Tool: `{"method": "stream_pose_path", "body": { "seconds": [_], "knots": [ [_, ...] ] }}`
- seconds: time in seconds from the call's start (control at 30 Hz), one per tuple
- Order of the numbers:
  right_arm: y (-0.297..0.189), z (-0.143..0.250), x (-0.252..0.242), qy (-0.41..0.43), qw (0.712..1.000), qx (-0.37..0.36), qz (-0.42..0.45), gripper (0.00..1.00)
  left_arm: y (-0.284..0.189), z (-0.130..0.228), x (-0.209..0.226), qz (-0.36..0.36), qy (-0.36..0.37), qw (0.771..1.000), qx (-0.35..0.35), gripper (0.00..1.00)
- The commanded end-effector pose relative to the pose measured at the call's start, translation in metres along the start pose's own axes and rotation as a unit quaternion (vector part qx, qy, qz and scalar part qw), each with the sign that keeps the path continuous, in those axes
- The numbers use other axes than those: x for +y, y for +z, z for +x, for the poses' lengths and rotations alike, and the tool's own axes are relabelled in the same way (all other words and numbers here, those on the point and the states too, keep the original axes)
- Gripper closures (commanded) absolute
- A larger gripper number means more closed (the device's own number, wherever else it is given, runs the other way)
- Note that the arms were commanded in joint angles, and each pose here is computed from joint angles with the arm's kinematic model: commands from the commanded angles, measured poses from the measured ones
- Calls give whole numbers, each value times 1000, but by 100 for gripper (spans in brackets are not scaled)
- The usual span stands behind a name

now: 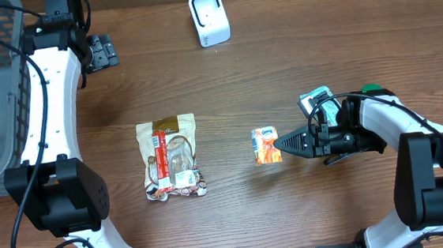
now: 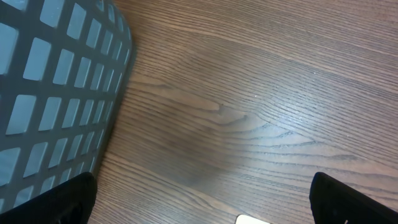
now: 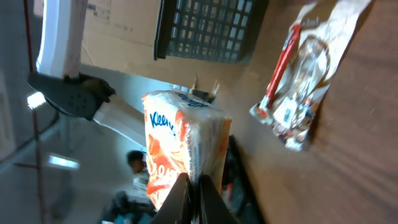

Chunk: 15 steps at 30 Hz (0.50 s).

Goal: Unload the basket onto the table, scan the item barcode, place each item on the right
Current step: 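Lift the Kleenex pack and carry it toward the scanner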

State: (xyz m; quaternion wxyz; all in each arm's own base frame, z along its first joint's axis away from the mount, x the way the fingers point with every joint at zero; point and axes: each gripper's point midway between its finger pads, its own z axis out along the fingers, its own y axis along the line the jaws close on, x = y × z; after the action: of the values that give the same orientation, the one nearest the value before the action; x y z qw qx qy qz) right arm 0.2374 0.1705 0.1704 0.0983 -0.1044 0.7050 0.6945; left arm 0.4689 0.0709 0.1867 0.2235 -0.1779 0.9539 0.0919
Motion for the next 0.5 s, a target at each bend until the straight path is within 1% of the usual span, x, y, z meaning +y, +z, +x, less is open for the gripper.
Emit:
{"method": "stream_pose_path", "body": {
  "seconds": [0.0, 0.1, 0.17, 0.33, 0.47],
  "knots": [
    [-2, -10, 5, -68, 997, -19, -10, 96, -1, -1, 1, -5, 11, 1000, -3, 0],
    [-2, -14, 1, -109, 994, -19, -10, 96, -1, -1, 1, -5, 11, 1000, -3, 0],
    [-2, -17, -2, -121, 992, -19, -10, 96, -1, -1, 1, -5, 11, 1000, -3, 0],
    [-2, -28, -15, -134, 991, -15, -7, 96, -1, -1, 1, -5, 11, 1000, -3, 0],
    [-2, -40, -33, -110, 994, -2, 19, 96, -1, -1, 1, -5, 11, 1000, -3, 0]
  ]
}}
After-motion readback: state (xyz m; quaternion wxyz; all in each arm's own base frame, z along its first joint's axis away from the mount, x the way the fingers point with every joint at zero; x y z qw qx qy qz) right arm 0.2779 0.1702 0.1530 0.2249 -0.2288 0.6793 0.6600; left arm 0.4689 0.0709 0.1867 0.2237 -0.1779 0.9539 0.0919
